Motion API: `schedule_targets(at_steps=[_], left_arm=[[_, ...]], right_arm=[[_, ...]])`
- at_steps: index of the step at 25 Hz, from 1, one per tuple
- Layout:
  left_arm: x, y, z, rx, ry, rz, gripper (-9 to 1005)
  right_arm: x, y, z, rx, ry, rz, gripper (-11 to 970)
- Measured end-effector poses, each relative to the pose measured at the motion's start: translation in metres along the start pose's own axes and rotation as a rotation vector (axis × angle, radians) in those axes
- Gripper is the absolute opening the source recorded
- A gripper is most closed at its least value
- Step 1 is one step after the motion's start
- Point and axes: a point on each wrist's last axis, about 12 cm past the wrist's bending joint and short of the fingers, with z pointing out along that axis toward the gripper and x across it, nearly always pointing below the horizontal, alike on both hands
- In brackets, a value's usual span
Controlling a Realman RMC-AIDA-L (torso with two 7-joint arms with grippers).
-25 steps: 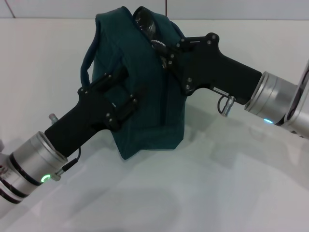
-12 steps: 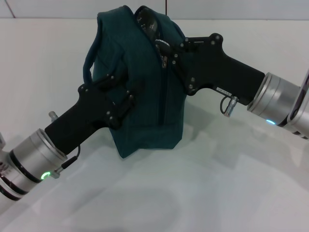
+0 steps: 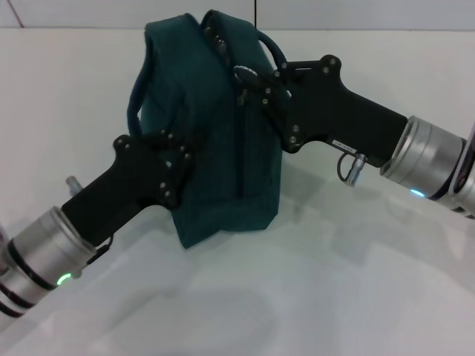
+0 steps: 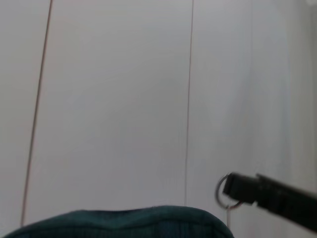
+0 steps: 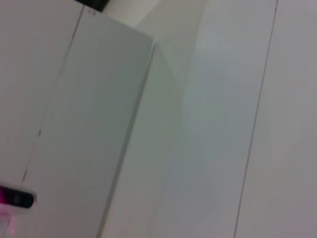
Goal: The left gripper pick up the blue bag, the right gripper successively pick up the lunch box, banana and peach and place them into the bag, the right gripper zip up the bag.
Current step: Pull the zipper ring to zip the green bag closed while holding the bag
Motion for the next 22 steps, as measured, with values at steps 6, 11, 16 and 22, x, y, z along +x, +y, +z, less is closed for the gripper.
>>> schedule_targets(at_steps=[6,11,16,22], left_arm=[[0.000,-0.002,-0.018,0.016,0.017,0.126,49],[0.000,-0.011,-0.022,0.171,0.061,0.212,49],[0.001,-0.014,-0.026,0.211,0.073,0.252,48],[-0.003,-0.006,-0.041,0.193,0.095,0.256,48]], right_arm=[[-0.002,0.002,-0.003,0.001,-0.018,0.010,21],[-0.003,0.004,0.001,-0.017,-0.028,0.027,21],[-0.004,-0.001,-0.001,0.024,-0.037,0.033,21],[-0.004,-0.007,-0.005,0.078,-0.043,0.034,21]])
